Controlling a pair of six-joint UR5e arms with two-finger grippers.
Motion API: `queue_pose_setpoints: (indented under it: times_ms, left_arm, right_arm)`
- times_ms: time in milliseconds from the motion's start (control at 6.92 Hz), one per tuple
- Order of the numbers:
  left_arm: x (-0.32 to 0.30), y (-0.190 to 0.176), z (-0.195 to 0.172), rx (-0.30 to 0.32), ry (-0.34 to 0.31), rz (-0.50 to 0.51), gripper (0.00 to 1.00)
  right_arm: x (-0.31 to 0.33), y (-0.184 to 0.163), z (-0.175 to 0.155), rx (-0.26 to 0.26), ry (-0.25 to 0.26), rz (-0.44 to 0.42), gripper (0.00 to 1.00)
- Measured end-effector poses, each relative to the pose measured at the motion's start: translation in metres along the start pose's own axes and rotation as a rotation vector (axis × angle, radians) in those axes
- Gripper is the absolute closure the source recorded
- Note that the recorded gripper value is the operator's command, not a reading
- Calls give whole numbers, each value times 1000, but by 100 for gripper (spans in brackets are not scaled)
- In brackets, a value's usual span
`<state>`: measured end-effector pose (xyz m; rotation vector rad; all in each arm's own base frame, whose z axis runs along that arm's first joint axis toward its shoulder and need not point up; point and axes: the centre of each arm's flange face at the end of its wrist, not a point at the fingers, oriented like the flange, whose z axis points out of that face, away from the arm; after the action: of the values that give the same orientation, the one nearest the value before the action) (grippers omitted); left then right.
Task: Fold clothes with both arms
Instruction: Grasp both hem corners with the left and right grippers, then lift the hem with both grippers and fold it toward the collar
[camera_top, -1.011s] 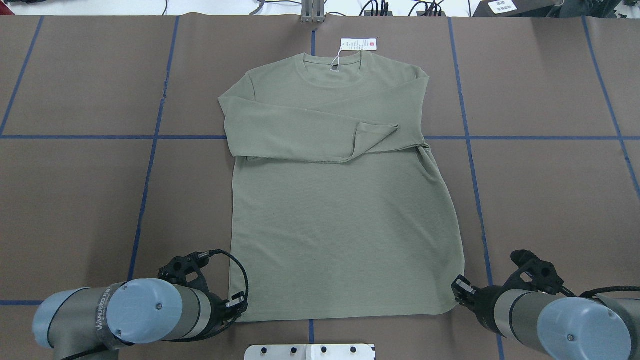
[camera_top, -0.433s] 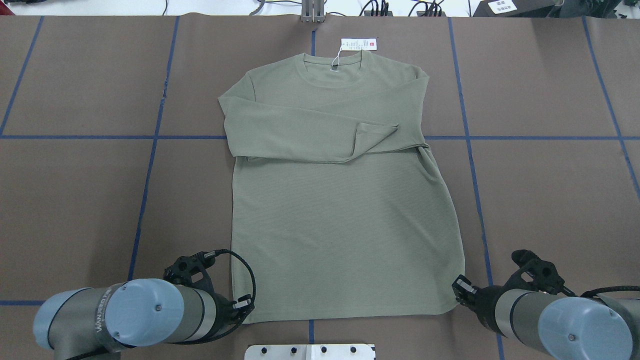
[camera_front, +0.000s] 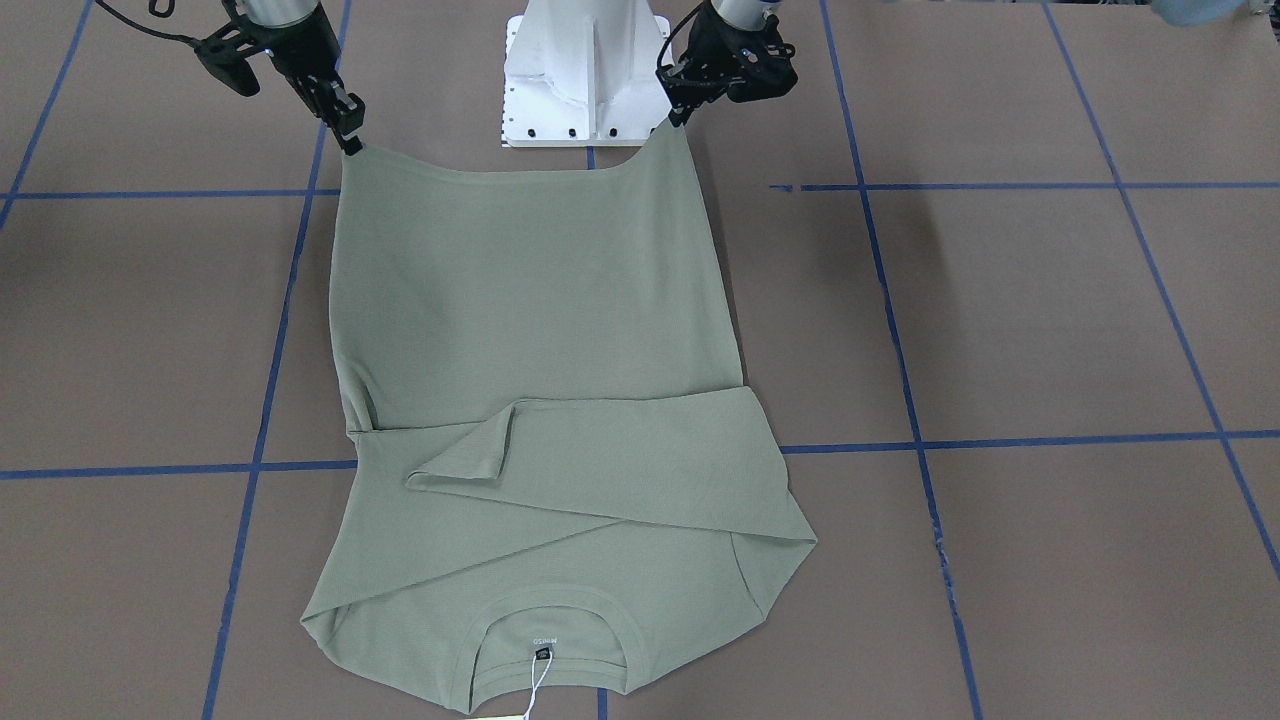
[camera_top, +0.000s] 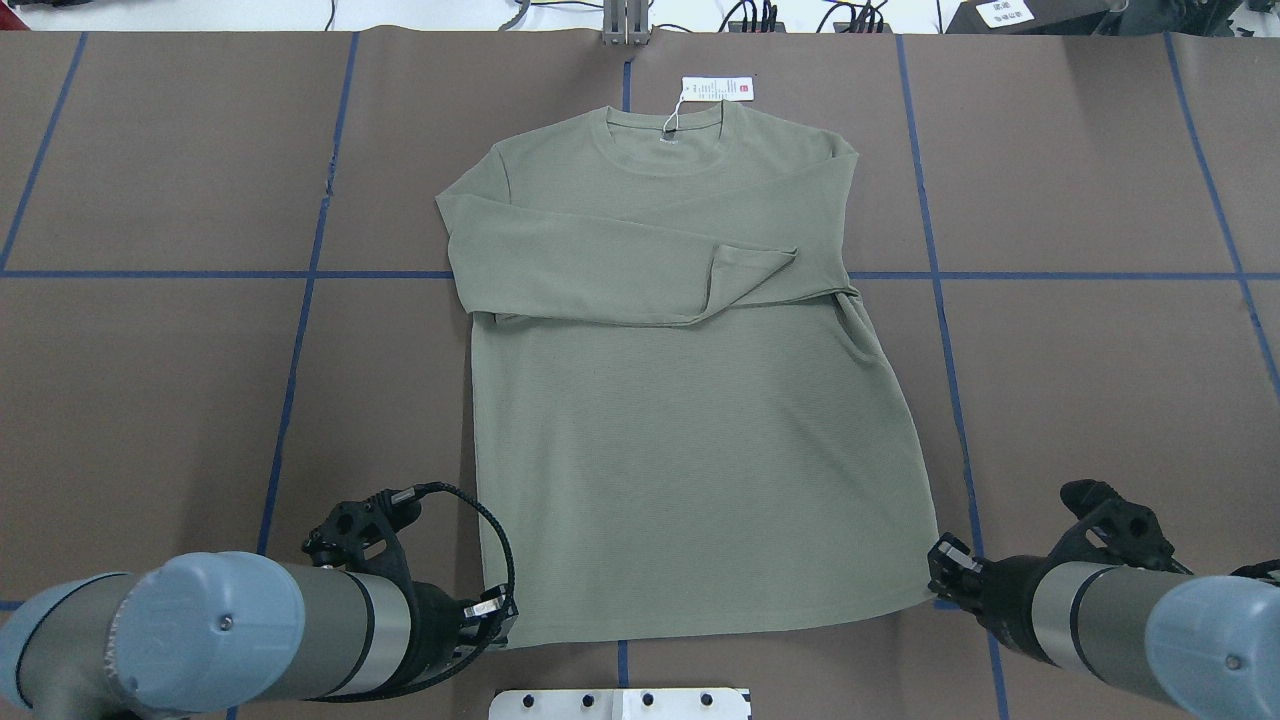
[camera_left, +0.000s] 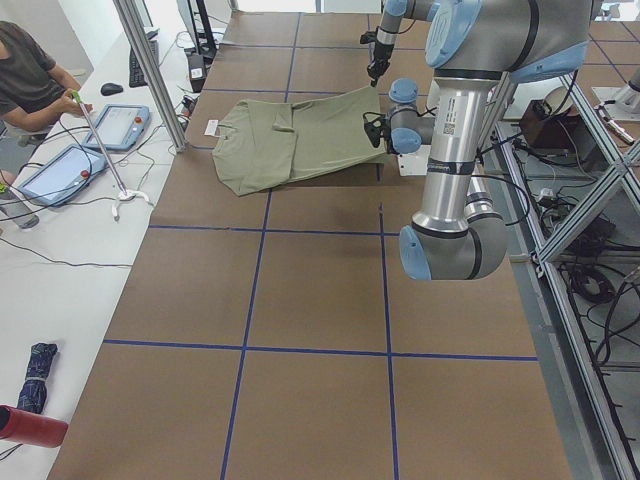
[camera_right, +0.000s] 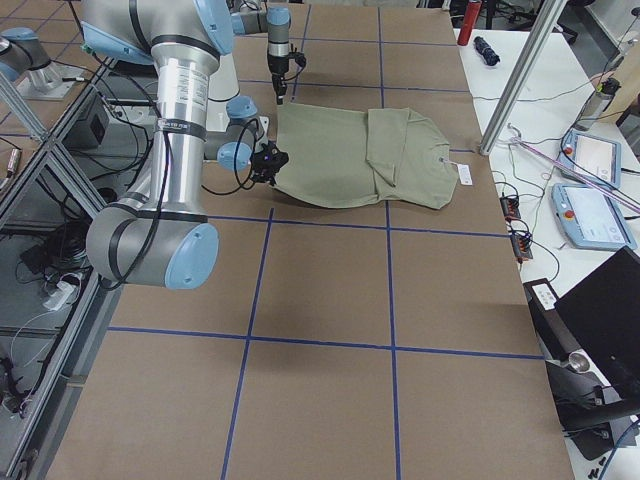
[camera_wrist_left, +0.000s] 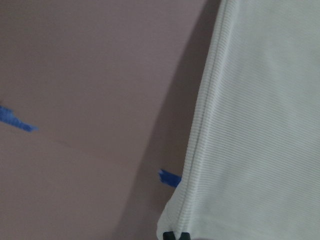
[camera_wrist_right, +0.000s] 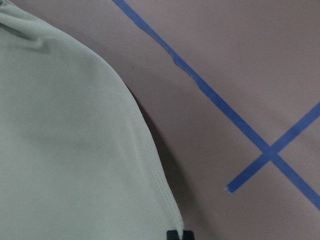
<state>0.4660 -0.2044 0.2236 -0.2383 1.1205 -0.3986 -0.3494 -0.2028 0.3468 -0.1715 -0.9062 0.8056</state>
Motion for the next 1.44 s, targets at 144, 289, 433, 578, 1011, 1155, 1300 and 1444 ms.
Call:
queue_pose_setpoints:
  times_ms: [144, 289, 433, 578, 1011, 1155, 1300, 1444]
  left_arm:
    - [17, -30, -25, 45, 49, 8, 100]
    - [34, -75, -45, 116, 78, 54, 100]
    - [42, -124, -52, 197, 68, 108, 100]
    - [48, -166, -52, 262, 45, 142, 100]
    - [70, -263, -29, 380, 7, 159, 100]
    - [68, -297, -19, 412, 14, 157, 100]
    - [70, -331, -4, 443, 23, 151, 100]
    - [71, -362, 14, 481, 37, 150, 100]
  right_arm:
    - [-19, -16, -9, 3, -35, 2, 100]
    - [-48, -31, -9, 25, -70, -28, 100]
    - [-95, -50, 1, 71, -83, -67, 100]
    - [-151, -78, 12, 120, -67, -103, 100]
    - [-274, -197, 46, 202, 26, -144, 100]
    - [-309, -224, 67, 217, 35, -134, 100]
    - [-339, -248, 93, 228, 33, -124, 100]
    - [-362, -269, 116, 239, 33, -115, 100]
